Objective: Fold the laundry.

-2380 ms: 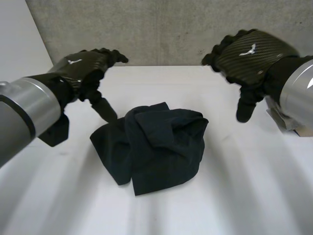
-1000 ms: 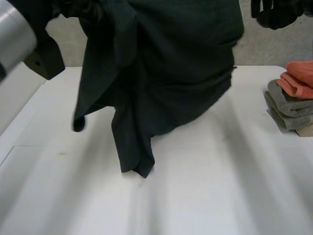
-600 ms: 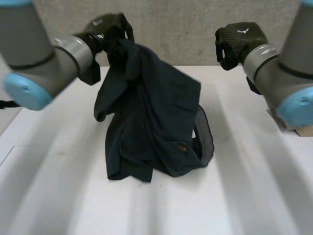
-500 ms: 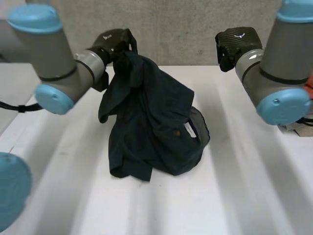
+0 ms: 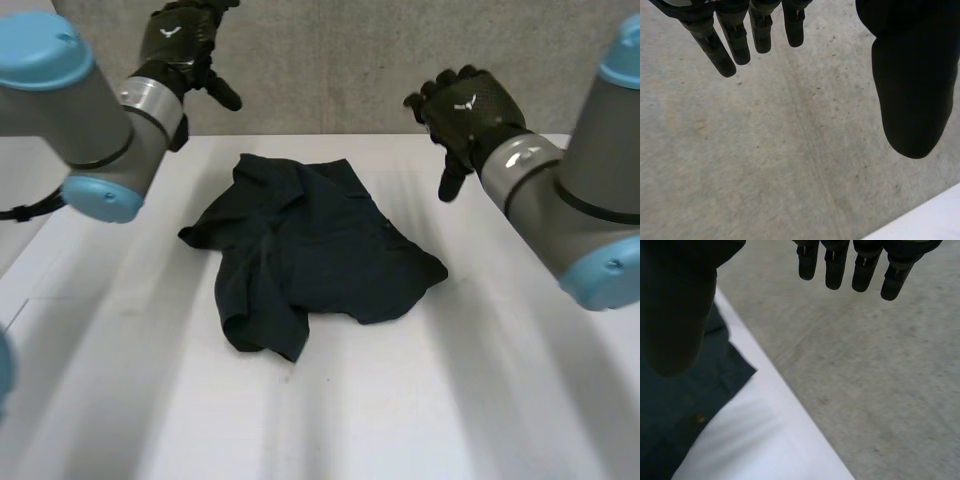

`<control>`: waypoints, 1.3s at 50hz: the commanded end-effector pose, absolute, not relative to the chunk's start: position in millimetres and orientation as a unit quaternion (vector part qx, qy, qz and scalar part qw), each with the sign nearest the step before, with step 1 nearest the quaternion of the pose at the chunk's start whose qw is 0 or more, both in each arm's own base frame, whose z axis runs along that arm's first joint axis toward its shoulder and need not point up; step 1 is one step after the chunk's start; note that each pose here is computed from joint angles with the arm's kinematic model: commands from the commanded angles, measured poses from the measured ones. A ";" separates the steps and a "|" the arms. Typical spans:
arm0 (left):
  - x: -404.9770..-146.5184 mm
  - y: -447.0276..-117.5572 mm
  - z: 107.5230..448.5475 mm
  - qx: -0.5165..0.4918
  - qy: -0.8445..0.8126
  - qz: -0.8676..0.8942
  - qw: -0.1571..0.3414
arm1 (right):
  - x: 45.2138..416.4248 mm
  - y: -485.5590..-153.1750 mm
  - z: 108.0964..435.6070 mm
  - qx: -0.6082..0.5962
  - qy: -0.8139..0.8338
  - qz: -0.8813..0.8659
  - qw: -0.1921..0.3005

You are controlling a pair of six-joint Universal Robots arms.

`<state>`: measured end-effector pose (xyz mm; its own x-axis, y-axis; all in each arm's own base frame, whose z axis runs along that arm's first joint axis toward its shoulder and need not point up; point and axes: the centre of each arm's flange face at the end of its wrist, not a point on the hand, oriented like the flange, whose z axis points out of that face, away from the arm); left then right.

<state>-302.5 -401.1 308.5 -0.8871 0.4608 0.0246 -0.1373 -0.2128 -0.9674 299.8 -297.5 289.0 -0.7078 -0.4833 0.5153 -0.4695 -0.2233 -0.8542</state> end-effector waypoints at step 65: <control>-275.9 -294.5 168.3 -0.322 -0.745 0.568 0.138 | 262.6 -281.4 182.7 -0.411 0.763 -0.499 -0.016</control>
